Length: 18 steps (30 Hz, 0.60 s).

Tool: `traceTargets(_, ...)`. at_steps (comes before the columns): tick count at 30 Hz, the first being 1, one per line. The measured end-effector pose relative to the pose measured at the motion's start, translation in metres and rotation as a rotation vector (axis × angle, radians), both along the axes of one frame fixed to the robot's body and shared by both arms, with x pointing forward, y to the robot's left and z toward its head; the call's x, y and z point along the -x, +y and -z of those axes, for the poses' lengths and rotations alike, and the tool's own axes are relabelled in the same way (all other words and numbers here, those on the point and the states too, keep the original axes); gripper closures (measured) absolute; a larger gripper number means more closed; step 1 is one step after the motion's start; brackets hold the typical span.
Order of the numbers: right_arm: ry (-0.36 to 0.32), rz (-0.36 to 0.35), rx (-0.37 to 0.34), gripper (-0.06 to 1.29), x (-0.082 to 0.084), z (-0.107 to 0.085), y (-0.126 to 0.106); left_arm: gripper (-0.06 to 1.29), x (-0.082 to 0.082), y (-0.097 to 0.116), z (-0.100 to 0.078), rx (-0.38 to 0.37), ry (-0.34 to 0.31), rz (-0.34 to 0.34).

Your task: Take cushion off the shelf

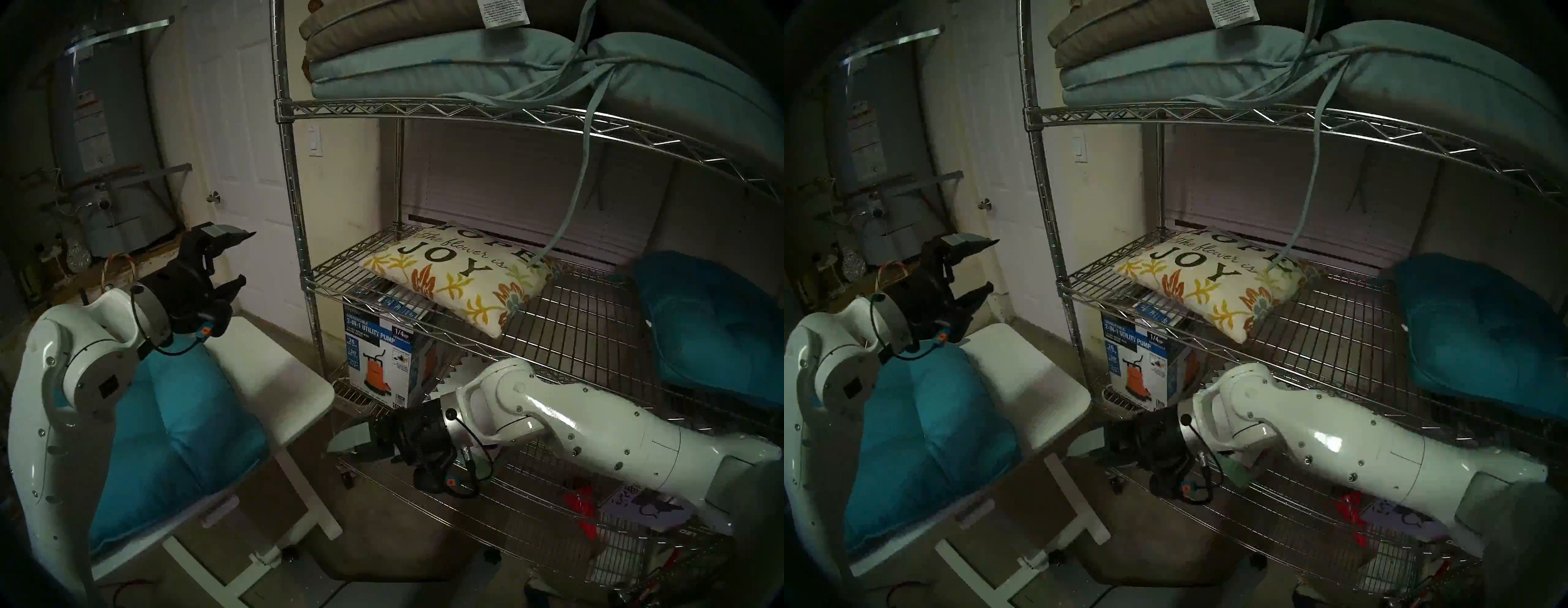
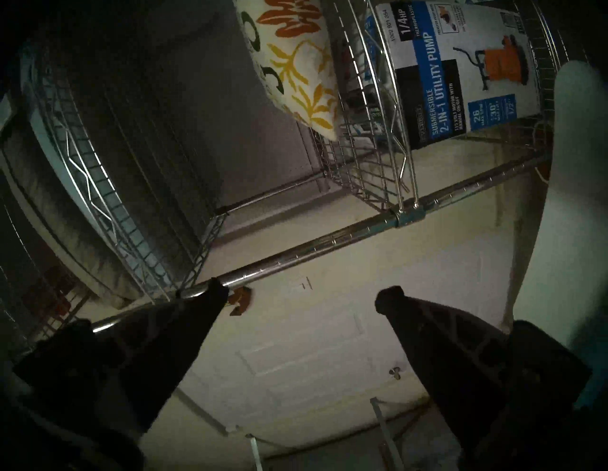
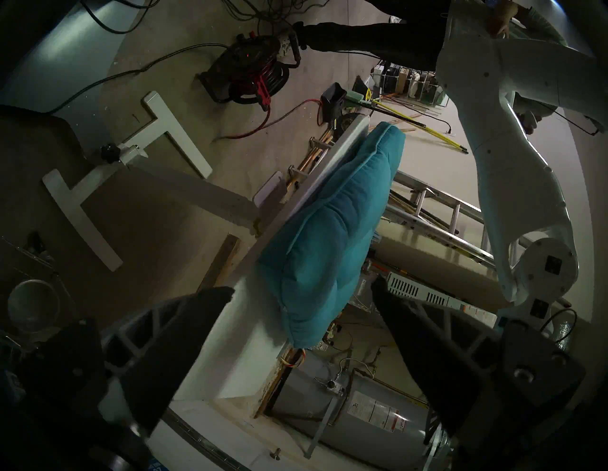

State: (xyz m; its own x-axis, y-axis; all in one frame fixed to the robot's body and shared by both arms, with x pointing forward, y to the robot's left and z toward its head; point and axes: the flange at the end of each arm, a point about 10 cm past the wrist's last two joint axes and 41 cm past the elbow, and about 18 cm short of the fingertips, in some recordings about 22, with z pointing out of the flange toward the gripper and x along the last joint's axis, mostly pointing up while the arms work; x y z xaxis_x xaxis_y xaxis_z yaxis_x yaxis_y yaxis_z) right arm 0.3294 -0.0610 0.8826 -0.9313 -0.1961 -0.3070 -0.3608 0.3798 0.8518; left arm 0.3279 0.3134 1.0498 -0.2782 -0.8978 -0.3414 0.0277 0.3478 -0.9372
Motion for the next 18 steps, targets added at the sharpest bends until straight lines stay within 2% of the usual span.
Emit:
traceTargets(8,0.000,0.000,0.000,0.02,0.000,0.000,0.000,-0.03,0.030,0.022,0.008,0.017,0.053,-0.087)
traceTargets(15,-0.001,0.000,0.000,0.02,0.000,0.000,0.000,-0.03,0.059,0.035,0.011,0.024,0.059,-0.103)
traceTargets(18,-0.013,-0.007,-0.001,0.02,0.002,-0.006,-0.002,-0.03,0.068,0.040,0.014,0.030,0.058,-0.107)
